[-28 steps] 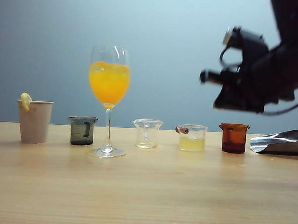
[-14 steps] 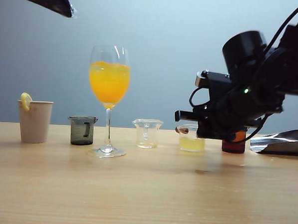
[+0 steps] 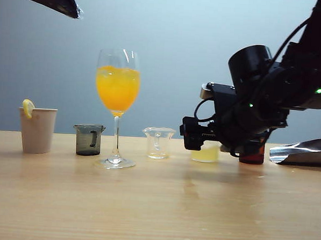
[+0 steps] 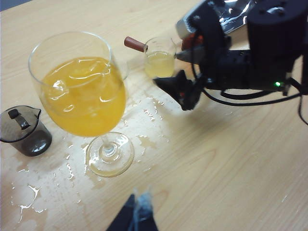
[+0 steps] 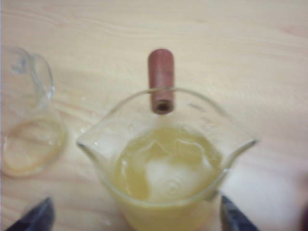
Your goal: Pick up the third measuring cup from the left, pour the pineapple juice inside into the goblet, and finally put the measuring cup back in its original place.
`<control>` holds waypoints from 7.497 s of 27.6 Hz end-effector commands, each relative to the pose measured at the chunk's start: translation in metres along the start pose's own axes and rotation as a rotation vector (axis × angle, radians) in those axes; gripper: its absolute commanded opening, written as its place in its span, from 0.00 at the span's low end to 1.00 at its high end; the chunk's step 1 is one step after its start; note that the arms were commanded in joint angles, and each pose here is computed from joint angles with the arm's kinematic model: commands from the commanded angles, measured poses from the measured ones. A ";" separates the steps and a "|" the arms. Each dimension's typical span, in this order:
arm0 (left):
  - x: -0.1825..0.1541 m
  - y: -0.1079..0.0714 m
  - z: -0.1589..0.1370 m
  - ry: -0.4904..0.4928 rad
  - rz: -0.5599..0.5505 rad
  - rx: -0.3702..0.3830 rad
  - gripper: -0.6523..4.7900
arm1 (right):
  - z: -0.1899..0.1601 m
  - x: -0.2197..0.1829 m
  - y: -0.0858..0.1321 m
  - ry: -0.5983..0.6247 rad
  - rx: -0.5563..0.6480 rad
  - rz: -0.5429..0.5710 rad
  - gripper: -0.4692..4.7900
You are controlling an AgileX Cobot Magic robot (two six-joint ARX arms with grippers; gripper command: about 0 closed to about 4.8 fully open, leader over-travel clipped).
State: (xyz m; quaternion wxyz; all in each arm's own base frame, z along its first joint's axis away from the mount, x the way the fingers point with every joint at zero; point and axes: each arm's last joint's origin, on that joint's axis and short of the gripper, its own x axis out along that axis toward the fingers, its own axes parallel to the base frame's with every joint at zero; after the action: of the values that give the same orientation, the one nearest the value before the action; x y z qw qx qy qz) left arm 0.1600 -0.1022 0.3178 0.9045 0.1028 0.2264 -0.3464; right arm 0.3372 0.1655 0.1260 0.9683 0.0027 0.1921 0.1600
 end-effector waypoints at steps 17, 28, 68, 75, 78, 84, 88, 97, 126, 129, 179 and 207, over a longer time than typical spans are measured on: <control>-0.001 -0.001 -0.008 0.083 -0.011 -0.008 0.11 | 0.002 0.054 0.004 -0.040 0.007 -0.025 0.93; -0.001 -0.002 -0.011 0.115 -0.012 -0.013 0.11 | 0.004 0.060 -0.004 -0.050 0.024 -0.063 0.62; -0.011 0.000 0.020 -0.045 -0.010 -0.232 0.11 | 0.184 -0.074 0.075 -0.205 -0.257 0.326 0.46; 0.011 0.004 0.017 0.033 0.024 -0.243 0.11 | 0.184 -0.075 0.081 -0.214 -0.288 0.310 0.46; 0.018 0.006 0.018 0.027 0.039 -0.231 0.11 | 0.186 -0.074 0.081 -0.246 -0.305 0.301 0.46; 0.018 0.008 0.020 0.008 0.116 -0.219 0.11 | 0.190 -0.061 0.085 -0.240 -0.304 0.294 0.46; 0.018 0.010 0.019 0.010 0.168 -0.221 0.11 | 0.189 -0.054 0.087 -0.224 -0.306 0.287 0.46; 0.018 0.010 0.019 0.010 0.167 -0.221 0.11 | 0.189 -0.054 0.087 -0.223 -0.312 0.291 0.46; 0.018 0.010 0.019 0.011 0.167 -0.221 0.11 | 0.191 -0.057 0.093 -0.293 -0.526 0.294 0.46; 0.018 0.010 0.019 0.010 0.167 -0.221 0.11 | 0.192 -0.057 0.093 -0.302 -0.533 0.292 0.46; 0.018 0.010 0.019 0.011 0.167 -0.221 0.11 | 0.194 -0.051 0.103 -0.386 -0.778 0.275 0.46; 0.018 0.010 0.019 0.010 0.167 -0.221 0.11 | 0.197 -0.052 0.104 -0.451 -1.004 0.235 0.46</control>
State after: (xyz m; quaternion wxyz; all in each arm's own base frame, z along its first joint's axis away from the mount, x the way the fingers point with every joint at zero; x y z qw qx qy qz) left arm 0.1849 -0.1115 0.3235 0.9328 0.0236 0.2676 -0.2404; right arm 0.3342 0.2589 0.3256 0.8449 -0.4025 -0.0938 0.3397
